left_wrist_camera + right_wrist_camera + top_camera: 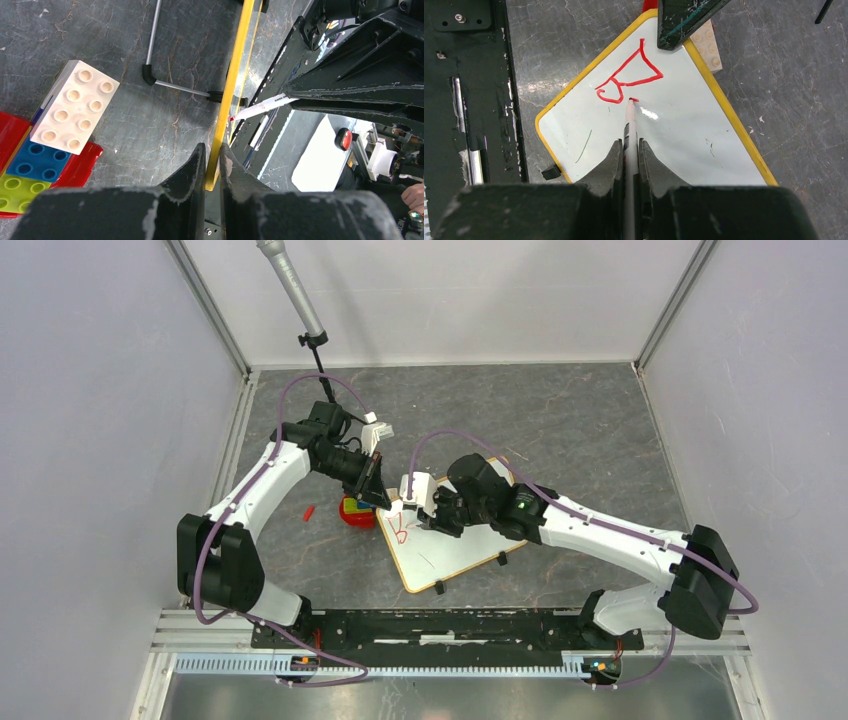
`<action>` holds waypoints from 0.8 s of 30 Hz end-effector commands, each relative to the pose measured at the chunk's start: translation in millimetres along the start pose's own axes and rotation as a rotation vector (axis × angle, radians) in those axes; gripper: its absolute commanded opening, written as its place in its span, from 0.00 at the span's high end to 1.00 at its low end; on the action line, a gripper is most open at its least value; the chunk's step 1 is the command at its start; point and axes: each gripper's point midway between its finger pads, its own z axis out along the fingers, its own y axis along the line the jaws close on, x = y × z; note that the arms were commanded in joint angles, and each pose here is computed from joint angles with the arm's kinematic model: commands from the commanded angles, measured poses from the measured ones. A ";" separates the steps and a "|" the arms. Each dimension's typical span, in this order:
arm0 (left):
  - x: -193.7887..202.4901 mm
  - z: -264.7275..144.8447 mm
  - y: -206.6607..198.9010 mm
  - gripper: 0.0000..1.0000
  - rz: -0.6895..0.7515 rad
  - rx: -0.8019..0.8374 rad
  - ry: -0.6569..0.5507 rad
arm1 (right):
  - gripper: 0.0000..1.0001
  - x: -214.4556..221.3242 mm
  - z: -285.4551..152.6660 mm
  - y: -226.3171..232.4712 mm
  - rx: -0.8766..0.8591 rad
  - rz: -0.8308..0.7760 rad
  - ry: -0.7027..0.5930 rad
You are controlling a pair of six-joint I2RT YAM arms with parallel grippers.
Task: Write a sentence on the whiteboard
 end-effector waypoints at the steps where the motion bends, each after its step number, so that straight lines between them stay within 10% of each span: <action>1: -4.4 -5.6 -2.9 0.98 0.029 -0.022 -0.025 | 1.00 -0.3 -5.4 -10.2 0.046 -0.012 0.000; 24: -5.0 -5.8 -2.5 0.98 0.027 -0.026 -0.025 | 1.00 -4.0 -9.8 -12.7 0.039 0.005 -0.017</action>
